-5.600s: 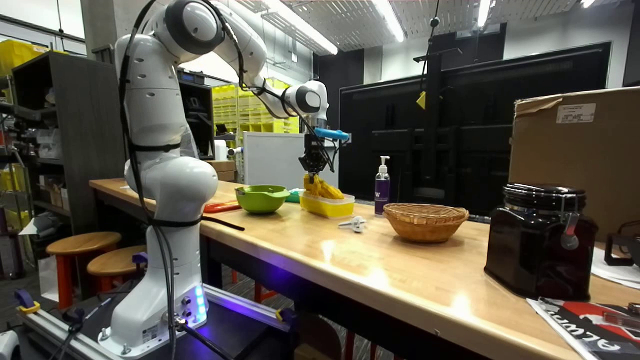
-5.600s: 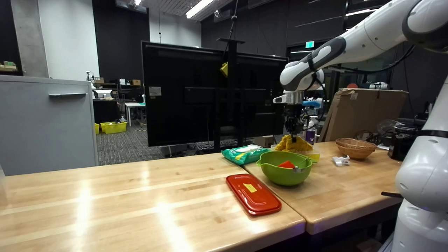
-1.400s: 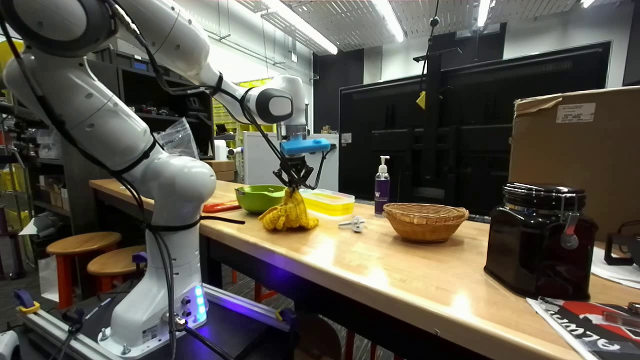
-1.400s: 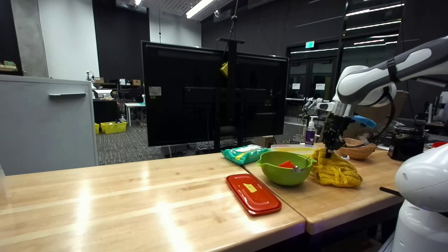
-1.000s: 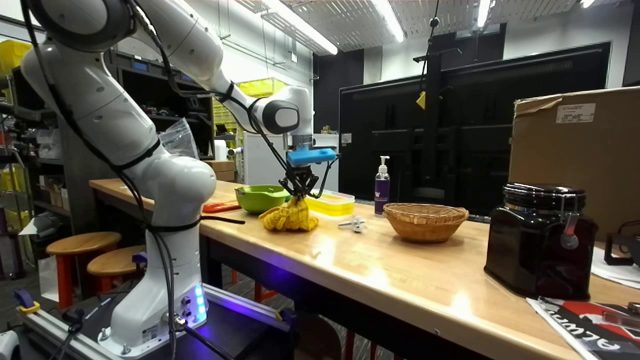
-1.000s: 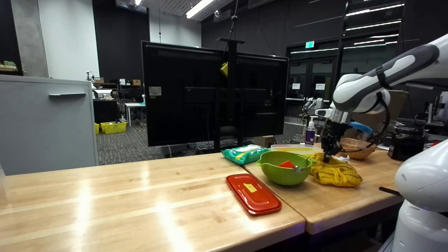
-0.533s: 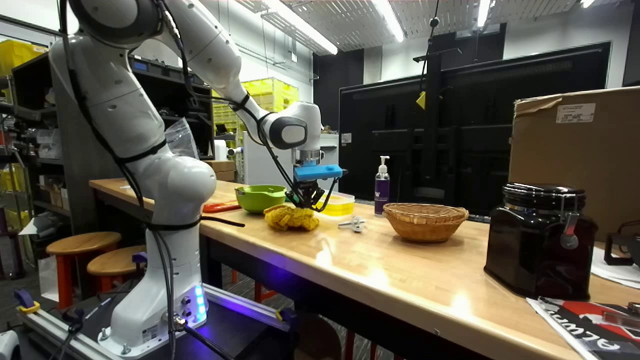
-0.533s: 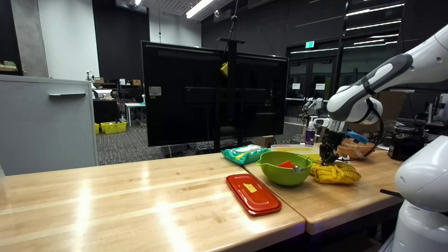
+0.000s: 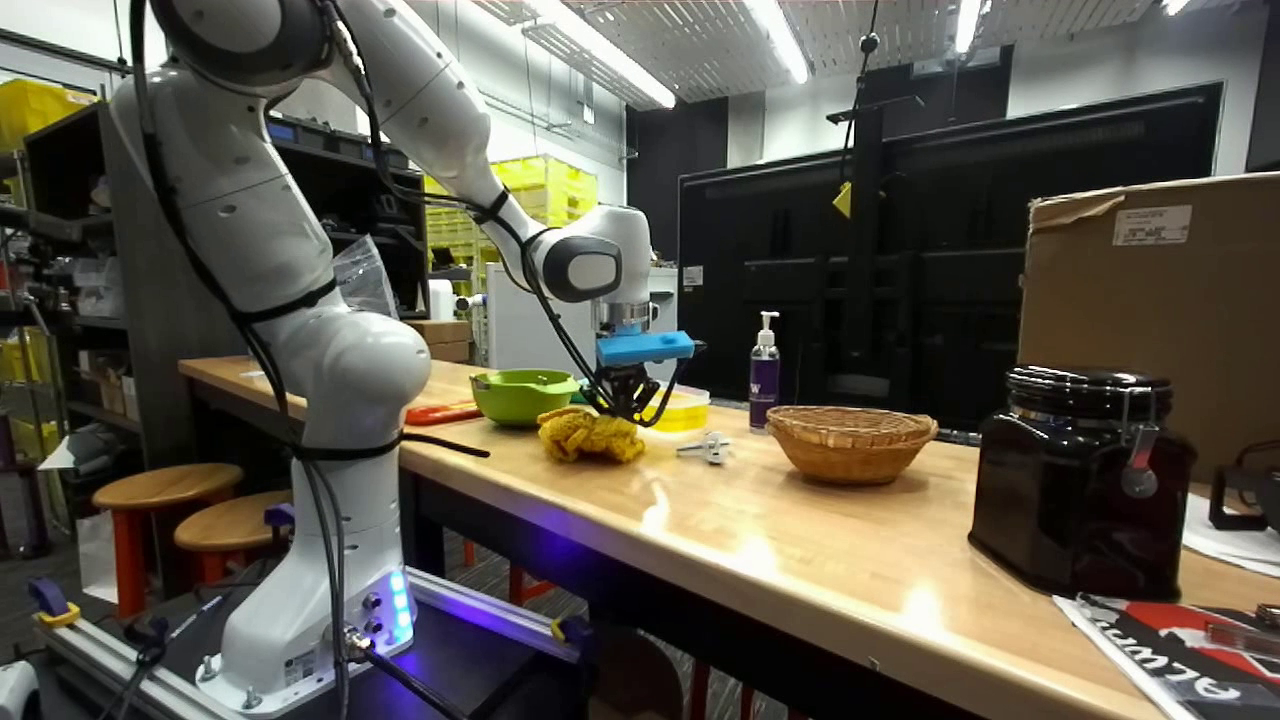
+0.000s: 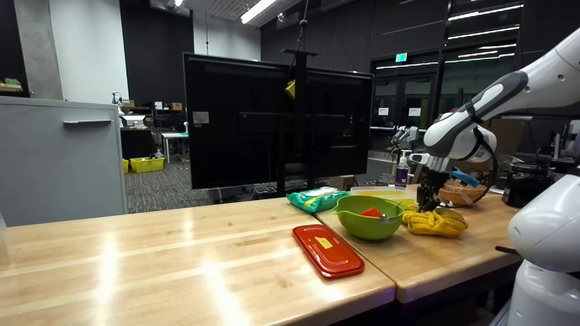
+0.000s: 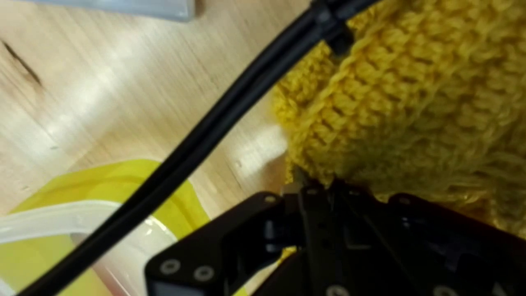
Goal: Pick the yellow cloth and wipe the table
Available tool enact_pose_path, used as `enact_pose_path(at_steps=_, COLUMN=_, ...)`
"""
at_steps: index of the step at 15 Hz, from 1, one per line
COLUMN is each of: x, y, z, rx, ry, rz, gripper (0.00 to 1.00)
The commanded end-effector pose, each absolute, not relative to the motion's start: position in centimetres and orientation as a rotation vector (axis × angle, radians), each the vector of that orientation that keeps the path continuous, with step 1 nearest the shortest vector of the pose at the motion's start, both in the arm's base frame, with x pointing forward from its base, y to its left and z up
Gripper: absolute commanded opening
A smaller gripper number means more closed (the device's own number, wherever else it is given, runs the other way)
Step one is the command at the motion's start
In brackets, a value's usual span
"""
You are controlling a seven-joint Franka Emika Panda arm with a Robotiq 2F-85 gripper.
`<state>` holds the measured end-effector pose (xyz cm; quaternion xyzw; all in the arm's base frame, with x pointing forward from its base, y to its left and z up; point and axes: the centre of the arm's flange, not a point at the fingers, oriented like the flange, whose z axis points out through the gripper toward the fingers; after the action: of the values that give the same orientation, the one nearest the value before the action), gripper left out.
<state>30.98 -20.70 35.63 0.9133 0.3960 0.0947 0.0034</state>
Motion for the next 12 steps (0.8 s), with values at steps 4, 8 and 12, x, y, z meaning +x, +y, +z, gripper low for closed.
enact_pose_path(at_steps=4, x=26.7, y=-24.2, z=33.4, rx=2.850, ry=1.172, rz=0.164, gripper=0.01)
enact_pose_path(at_steps=8, x=24.3, y=-24.9, z=33.1, rx=2.879, ry=1.094, rz=0.132, gripper=0.01)
enact_pose_path(at_steps=12, x=22.3, y=-24.1, z=32.5, rx=2.925, ry=1.003, rz=0.131, gripper=0.01)
